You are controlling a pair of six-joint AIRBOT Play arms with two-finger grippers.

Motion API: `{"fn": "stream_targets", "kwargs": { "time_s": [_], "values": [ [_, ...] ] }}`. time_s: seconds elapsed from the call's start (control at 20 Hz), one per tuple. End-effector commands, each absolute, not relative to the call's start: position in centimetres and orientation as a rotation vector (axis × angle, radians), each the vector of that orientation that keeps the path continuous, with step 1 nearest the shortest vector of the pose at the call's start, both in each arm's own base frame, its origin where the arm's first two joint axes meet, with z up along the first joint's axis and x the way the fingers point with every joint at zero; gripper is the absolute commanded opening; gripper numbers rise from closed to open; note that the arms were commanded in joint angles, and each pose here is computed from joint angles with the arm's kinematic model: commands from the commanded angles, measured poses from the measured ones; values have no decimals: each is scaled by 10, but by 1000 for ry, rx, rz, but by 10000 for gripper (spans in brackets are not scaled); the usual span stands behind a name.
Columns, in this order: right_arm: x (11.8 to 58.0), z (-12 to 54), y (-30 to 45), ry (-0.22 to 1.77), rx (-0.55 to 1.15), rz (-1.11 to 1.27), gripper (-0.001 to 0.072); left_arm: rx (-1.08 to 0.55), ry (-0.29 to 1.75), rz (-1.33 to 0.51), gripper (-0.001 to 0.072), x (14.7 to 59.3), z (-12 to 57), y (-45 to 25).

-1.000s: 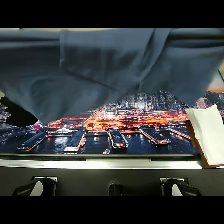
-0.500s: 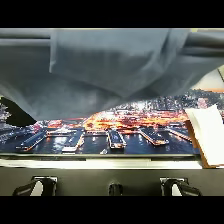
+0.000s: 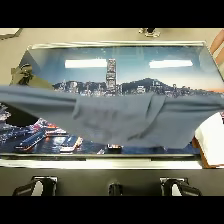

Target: Fold the shirts.

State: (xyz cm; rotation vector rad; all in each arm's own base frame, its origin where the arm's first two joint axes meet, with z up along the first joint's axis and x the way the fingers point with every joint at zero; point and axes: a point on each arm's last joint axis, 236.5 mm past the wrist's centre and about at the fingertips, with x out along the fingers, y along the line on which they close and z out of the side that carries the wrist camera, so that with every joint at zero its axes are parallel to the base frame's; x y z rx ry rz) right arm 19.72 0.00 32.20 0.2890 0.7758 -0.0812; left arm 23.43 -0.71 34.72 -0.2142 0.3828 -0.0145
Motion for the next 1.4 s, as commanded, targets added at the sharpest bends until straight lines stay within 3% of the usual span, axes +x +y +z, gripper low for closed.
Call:
{"fn": "stream_targets", "kwargs": {
  "time_s": [0.0, 0.2, 0.65, 0.8, 0.85, 0.95, 1.15, 1.35],
  "values": [
    [184, 258, 12, 972, 346, -52, 39, -217, 522, -44, 24, 231, 280, -13],
    [189, 126, 12, 1291, 468, -91, 40, -301, 681, -73, 24, 255, 194, -15],
    [361, 0, -11, 1138, 803, -188, 41, -399, 806, -181, 24, 371, 78, -56],
    [392, -37, -4, 1134, 957, -200, 50, -418, 904, -198, 25, 392, 24, -81],
    [401, -45, -6, 1114, 961, -196, 191, -414, 938, -203, 25, 394, 8, -88],
    [404, -42, -3, 1118, 857, -104, 675, -410, 994, -211, 25, 391, -11, -95],
    [360, -39, -13, 1348, 561, -21, 683, -409, 996, -216, 25, 389, -9, -96],
    [288, -74, 28, 1642, 653, 100, 664, -409, 1023, -227, 25, 384, -12, -99]
  ]
}}
